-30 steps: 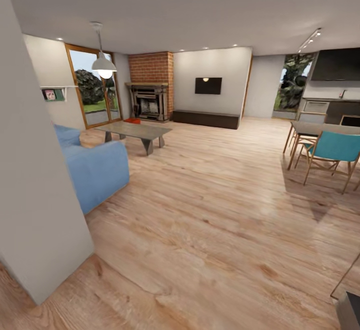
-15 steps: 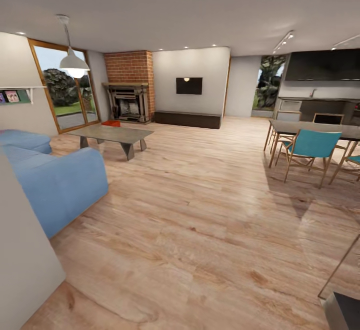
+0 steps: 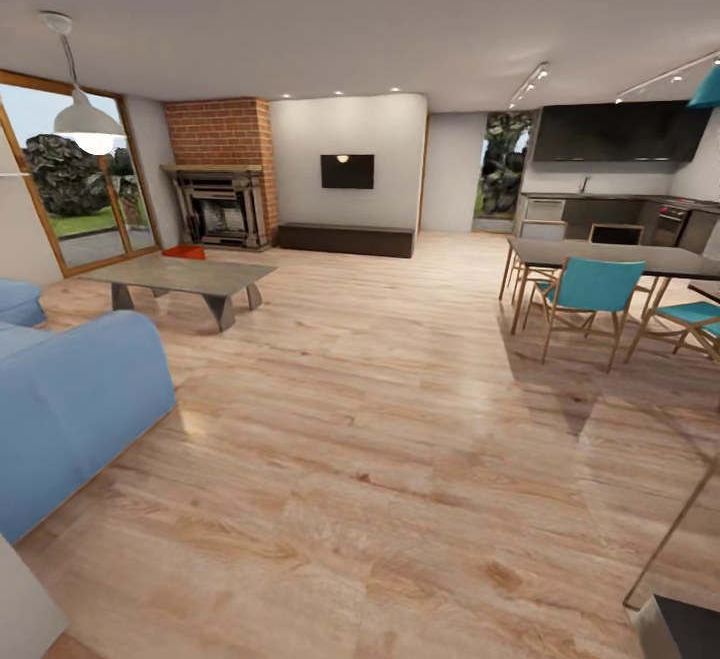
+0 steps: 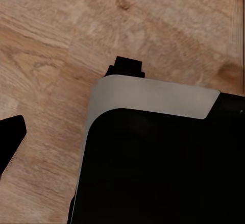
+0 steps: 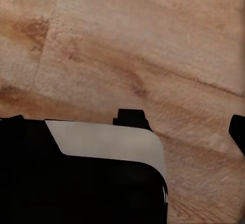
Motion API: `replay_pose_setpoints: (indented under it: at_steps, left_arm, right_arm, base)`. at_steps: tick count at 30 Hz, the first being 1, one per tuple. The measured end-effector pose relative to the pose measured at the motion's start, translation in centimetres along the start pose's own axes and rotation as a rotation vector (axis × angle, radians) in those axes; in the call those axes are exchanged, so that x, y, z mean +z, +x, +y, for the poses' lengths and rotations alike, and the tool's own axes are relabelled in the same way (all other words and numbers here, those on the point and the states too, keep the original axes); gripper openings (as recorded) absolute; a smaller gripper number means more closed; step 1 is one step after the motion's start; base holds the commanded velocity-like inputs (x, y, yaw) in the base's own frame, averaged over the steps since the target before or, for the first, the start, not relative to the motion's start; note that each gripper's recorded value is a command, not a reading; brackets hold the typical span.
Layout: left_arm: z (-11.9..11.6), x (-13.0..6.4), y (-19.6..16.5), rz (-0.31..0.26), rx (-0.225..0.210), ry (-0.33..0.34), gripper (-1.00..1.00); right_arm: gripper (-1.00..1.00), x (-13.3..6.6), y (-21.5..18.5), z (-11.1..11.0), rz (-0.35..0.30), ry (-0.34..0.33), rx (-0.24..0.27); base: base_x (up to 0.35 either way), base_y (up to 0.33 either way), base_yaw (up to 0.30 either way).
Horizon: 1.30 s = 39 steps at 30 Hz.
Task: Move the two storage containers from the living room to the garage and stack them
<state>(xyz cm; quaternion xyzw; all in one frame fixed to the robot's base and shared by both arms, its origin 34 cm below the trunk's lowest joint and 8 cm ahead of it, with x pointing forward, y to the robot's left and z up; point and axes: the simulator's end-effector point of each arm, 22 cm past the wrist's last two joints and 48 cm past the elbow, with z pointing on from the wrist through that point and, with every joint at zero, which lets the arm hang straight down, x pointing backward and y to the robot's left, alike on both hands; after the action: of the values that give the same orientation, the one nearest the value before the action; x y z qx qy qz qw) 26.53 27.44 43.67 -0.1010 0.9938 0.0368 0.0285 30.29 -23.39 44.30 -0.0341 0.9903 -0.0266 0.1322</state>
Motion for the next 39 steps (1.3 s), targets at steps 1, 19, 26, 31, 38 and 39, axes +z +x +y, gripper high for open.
replay_pose_setpoints:
  at_steps: [1,19,26,31,38,39]
  left_arm:
    - [0.01,0.0,0.0,0.0,0.0,0.0,1.0]
    - [0.04,0.0,0.03,0.001,0.0,0.0,1.0]
    - [0.03,0.0,0.01,0.001,0.0,0.0,1.0]
    - [0.12,0.01,0.01,0.001,-0.001,-0.002,1.0]
    - [0.15,0.01,-0.01,0.001,-0.002,-0.002,1.0]
    - [0.15,0.01,-0.01,0.001,-0.002,-0.002,1.0]
  right_arm:
    - [1.0,0.0,-0.01,0.0,0.0,0.0,0.0]
    - [1.0,0.0,0.01,0.0,0.0,0.0,-0.003]
    - [1.0,0.0,0.0,-0.01,0.0,0.0,-0.003]
    - [1.0,0.0,0.01,0.0,0.0,0.0,-0.003]
    - [1.0,0.0,-0.03,0.01,-0.001,0.0,-0.003]
    - [1.0,0.0,-0.03,0.01,-0.001,0.0,-0.003]
  base:
    - [0.322,0.0,-0.011]
    - [0.322,0.0,-0.001]
    - [0.322,0.0,0.0]
    - [0.322,0.0,0.0]
    - [0.322,0.0,0.0]
    - [0.322,0.0,0.0]
